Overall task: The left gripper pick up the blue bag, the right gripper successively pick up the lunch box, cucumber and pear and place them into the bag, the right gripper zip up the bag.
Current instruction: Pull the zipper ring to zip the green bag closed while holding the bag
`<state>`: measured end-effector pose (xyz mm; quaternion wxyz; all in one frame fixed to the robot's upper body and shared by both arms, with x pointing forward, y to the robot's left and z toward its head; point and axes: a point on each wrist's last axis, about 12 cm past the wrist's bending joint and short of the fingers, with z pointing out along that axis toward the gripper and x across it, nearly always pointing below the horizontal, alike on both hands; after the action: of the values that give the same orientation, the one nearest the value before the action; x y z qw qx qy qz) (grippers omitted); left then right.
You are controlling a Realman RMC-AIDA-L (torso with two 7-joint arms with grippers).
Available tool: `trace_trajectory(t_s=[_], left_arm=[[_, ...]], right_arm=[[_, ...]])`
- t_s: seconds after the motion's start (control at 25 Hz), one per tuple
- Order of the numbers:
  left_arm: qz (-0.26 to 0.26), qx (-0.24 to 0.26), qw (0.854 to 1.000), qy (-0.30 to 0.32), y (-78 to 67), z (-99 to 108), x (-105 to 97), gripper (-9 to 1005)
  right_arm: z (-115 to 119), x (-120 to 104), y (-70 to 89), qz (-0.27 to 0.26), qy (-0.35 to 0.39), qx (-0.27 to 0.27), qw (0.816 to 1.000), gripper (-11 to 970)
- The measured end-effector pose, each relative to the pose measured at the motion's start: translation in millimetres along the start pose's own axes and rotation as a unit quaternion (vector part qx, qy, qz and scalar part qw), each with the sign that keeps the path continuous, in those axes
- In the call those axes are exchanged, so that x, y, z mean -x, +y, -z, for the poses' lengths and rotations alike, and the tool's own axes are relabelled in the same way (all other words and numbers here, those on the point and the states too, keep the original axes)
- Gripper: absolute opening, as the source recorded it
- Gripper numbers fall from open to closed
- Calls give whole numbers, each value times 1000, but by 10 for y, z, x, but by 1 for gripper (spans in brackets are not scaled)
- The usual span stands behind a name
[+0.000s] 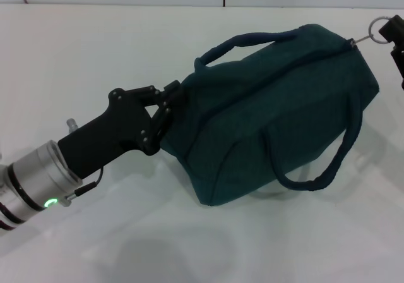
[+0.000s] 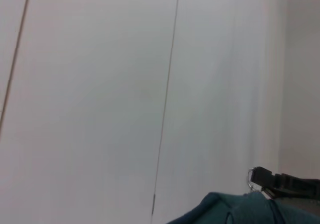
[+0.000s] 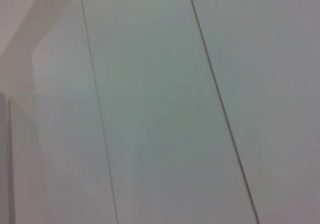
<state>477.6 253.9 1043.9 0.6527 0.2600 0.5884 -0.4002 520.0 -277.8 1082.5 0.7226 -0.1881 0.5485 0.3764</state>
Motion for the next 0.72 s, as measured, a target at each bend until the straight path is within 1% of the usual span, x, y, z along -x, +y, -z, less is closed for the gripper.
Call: trace_trajectory(t_s=[0.08, 0.24, 0.32, 0.4, 0.44, 0.52, 0.56, 0.64, 0.72], left_arm=[[-5, 6, 1000, -9, -39, -6, -19, 181], [-21, 42, 998, -44, -150, 31, -64, 193], [-27, 51, 996, -64, -199, 40, -60, 200], [-20, 38, 995, -85, -208, 17, -4, 206], [-20, 38, 995, -85, -208, 17, -4, 209], [7, 24, 995, -95, -149, -55, 58, 215], [21, 17, 995, -93, -108, -90, 85, 295], [58, -7, 995, -79, 39, -213, 178, 454], [81, -33, 995, -53, 163, -329, 266, 559]], right_arm=[[-19, 3, 11, 0, -2, 6, 1000, 12], [-27, -1, 24, -1, -2, 10, 1000, 13], [-25, -6, 31, -2, -1, 11, 1000, 14], [-21, -11, 37, -2, 0, 12, 1000, 14], [-21, -11, 37, -2, 0, 12, 1000, 14], [-17, -14, 40, -3, 1, 12, 1000, 14], [-15, -15, 41, -3, 1, 12, 1000, 14], [-11, -20, 43, -4, 1, 12, 1000, 15], [-9, -24, 51, -5, 1, 12, 1000, 15]])
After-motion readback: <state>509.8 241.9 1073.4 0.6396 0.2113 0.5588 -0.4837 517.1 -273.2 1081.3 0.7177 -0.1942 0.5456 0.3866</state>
